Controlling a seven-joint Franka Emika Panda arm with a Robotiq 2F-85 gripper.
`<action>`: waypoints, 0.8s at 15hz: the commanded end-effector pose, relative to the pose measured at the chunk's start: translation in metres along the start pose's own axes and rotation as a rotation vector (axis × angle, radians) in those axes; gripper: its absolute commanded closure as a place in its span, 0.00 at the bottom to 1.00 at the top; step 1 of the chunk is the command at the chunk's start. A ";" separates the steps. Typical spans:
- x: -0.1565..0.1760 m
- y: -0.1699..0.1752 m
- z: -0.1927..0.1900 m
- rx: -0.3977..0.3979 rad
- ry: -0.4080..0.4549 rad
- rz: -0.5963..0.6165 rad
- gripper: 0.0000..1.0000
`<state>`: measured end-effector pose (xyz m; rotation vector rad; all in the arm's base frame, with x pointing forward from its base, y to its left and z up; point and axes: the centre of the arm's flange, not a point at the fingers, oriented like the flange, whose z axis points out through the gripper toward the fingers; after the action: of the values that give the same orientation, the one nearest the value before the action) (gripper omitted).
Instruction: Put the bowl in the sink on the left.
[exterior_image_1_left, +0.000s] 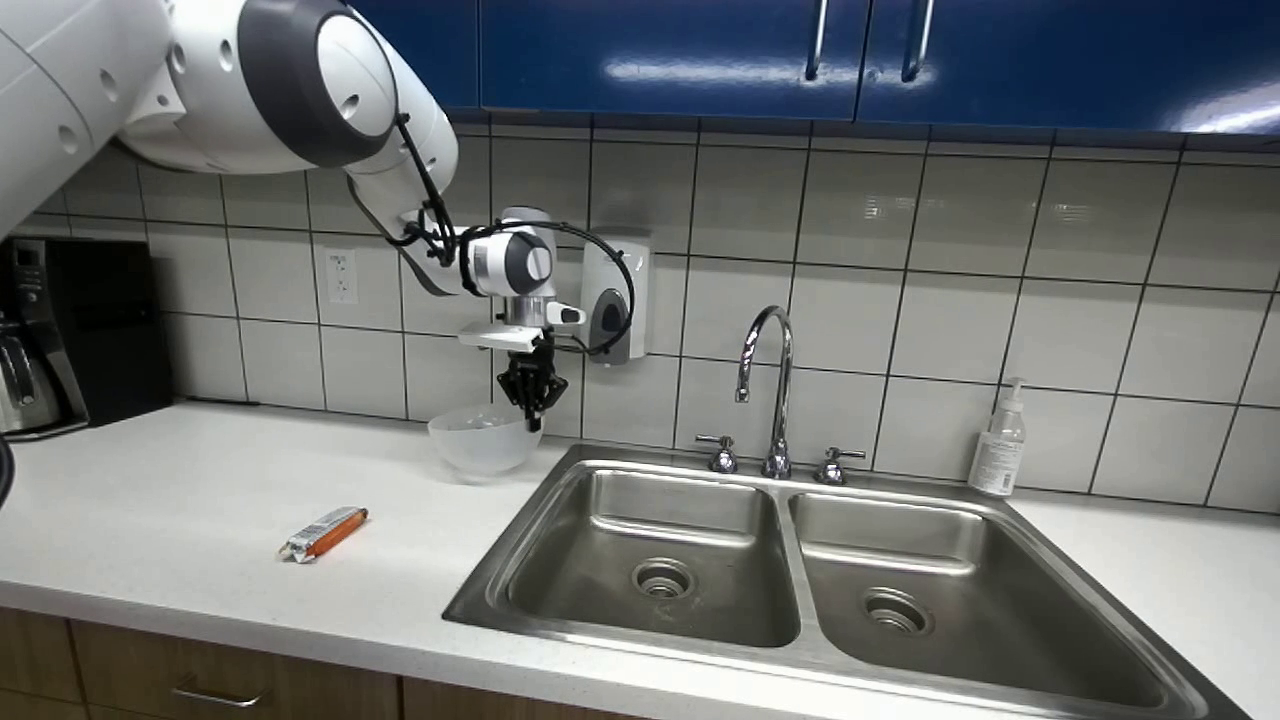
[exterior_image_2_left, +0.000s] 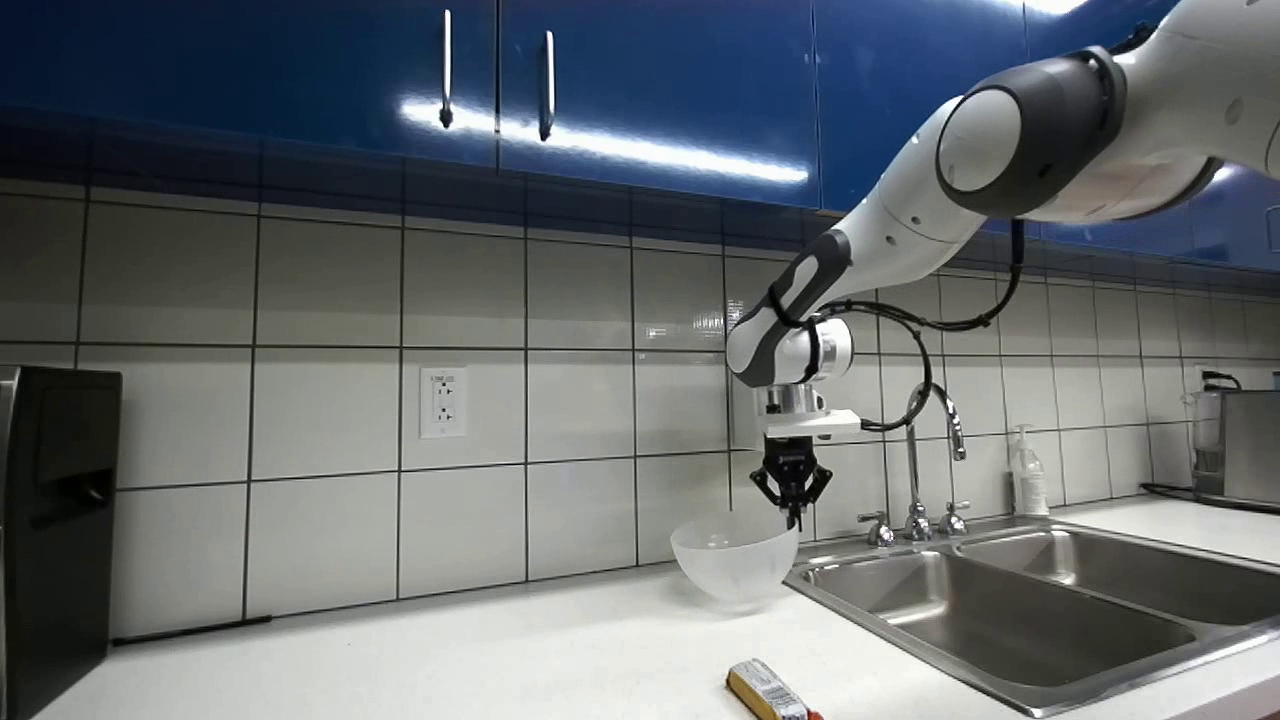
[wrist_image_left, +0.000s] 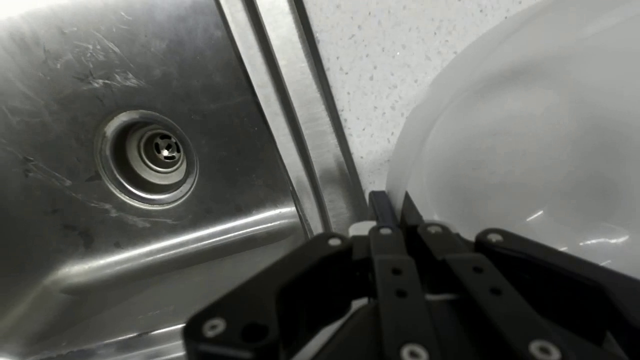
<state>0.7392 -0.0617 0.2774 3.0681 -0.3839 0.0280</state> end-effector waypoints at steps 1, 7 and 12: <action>-0.041 0.013 -0.021 0.041 -0.029 -0.032 0.99; -0.086 0.027 -0.038 0.053 -0.051 -0.030 0.99; -0.118 0.049 -0.047 0.069 -0.076 -0.002 0.99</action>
<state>0.6525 -0.0677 0.3085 3.1051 -0.3901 -0.0947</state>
